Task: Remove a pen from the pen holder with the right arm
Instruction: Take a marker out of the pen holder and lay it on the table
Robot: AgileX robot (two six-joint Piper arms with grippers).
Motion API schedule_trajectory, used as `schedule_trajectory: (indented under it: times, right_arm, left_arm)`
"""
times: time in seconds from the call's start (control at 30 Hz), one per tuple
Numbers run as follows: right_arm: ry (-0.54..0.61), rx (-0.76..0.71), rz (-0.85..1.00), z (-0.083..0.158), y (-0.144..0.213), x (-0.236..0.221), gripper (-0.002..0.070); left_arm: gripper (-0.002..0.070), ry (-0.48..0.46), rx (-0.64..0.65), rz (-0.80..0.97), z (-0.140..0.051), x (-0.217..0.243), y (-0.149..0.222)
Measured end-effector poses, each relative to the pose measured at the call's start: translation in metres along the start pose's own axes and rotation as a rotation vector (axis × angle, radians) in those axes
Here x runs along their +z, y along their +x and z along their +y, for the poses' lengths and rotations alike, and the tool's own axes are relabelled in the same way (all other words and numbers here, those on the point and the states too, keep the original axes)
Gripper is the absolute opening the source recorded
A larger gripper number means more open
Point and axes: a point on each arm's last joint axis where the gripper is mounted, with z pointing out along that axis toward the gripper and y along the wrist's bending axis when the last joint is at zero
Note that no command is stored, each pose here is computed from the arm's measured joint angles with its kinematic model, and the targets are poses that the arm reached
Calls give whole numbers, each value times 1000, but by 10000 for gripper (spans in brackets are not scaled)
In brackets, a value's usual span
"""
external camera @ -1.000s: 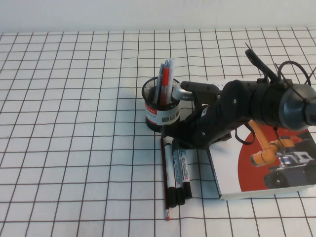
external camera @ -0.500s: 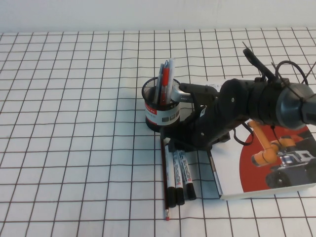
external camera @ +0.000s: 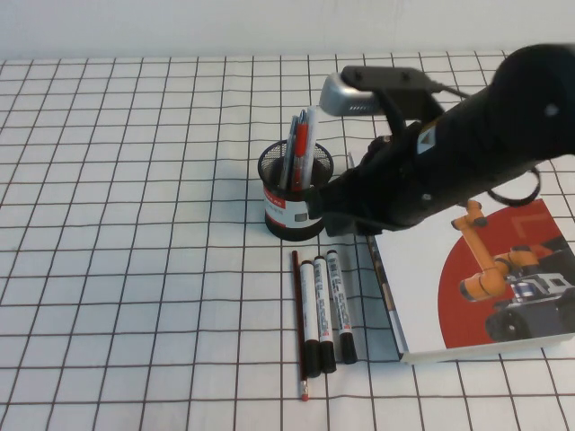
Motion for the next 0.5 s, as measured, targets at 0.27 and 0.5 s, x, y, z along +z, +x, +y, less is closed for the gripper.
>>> schedule_trajectory:
  times: [0.27, 0.5]
  right_arm:
    - [-8, -131, -86, 11, 33, -92, -13]
    - [52, -193, 20, 4, 71, -133, -14]
  left_arm:
    - [-3, 0, 0, 0, 0, 0, 0]
    - [-3, 0, 0, 0, 0, 0, 0]
